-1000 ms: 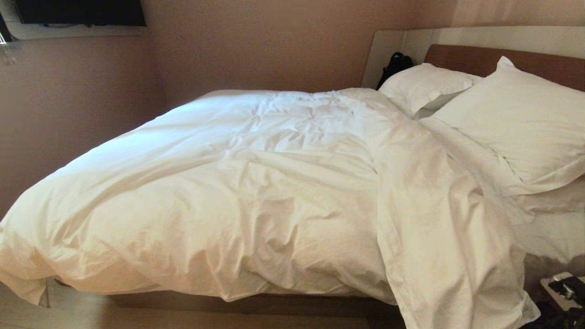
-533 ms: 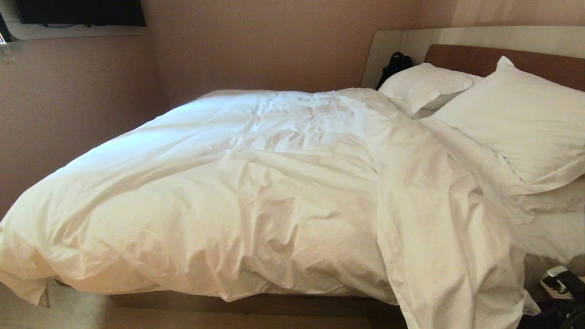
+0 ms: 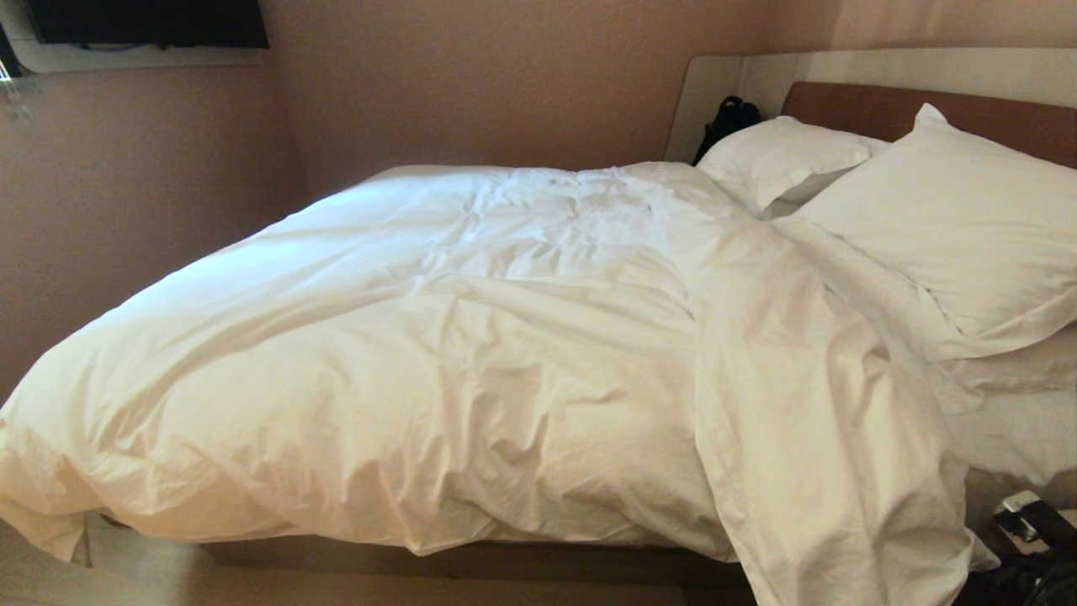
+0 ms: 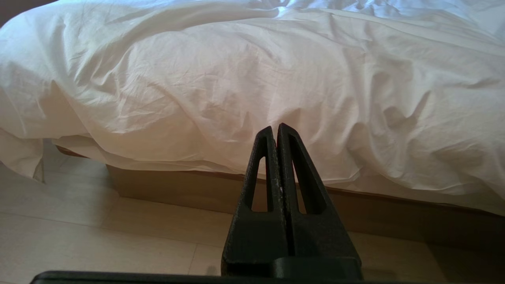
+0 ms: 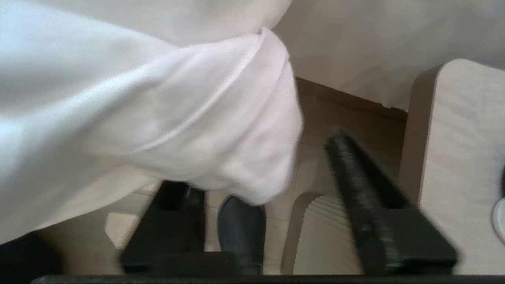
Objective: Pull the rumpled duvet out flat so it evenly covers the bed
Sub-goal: Flatten the corners of the folded blanket
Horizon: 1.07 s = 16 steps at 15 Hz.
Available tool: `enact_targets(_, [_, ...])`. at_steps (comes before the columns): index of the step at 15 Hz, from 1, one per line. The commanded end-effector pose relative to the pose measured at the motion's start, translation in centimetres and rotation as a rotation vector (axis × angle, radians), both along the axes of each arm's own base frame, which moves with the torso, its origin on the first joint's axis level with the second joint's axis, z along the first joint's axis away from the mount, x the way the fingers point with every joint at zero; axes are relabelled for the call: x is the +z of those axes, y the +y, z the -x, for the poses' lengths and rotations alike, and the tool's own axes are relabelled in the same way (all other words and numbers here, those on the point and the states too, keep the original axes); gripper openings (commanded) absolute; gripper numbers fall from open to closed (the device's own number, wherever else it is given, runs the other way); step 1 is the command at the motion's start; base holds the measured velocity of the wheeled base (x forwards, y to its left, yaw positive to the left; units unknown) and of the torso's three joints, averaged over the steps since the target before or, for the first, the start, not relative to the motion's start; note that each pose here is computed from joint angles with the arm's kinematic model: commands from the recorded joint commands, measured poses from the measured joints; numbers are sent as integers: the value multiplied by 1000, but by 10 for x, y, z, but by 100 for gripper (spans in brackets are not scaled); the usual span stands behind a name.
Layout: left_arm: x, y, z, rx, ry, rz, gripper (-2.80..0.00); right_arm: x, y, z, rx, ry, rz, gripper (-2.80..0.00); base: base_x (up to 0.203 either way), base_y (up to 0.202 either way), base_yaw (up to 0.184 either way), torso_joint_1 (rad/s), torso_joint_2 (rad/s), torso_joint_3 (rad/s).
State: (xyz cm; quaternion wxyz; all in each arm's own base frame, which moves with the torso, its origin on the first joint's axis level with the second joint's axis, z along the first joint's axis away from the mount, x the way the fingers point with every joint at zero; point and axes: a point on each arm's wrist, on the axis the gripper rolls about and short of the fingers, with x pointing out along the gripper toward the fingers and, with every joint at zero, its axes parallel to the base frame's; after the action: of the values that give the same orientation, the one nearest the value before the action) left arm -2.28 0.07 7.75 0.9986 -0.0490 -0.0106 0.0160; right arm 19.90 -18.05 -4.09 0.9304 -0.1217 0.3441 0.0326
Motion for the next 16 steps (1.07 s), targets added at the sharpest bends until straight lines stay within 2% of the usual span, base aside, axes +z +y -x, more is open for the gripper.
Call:
enact_targets(1, [0, 0, 0, 1, 0, 2, -280, -2, 3, 0, 12, -1, -1, -280, 0, 0, 0, 0, 0, 0])
enact_targets(5, [0, 0, 0, 1, 0, 2, -280, 0, 5, 0, 26, -14, -21, -280, 0, 0, 0, 0, 0, 0])
enact_targets(14, [0, 0, 0, 1, 0, 1, -280, 1, 2, 0, 16, -27, -17, -280, 0, 0, 0, 0, 0, 0])
enact_targets(16, [0, 0, 0, 1, 0, 1, -280, -3, 0, -1, 70, -84, -48, -280, 0, 0, 0, 0, 0, 0])
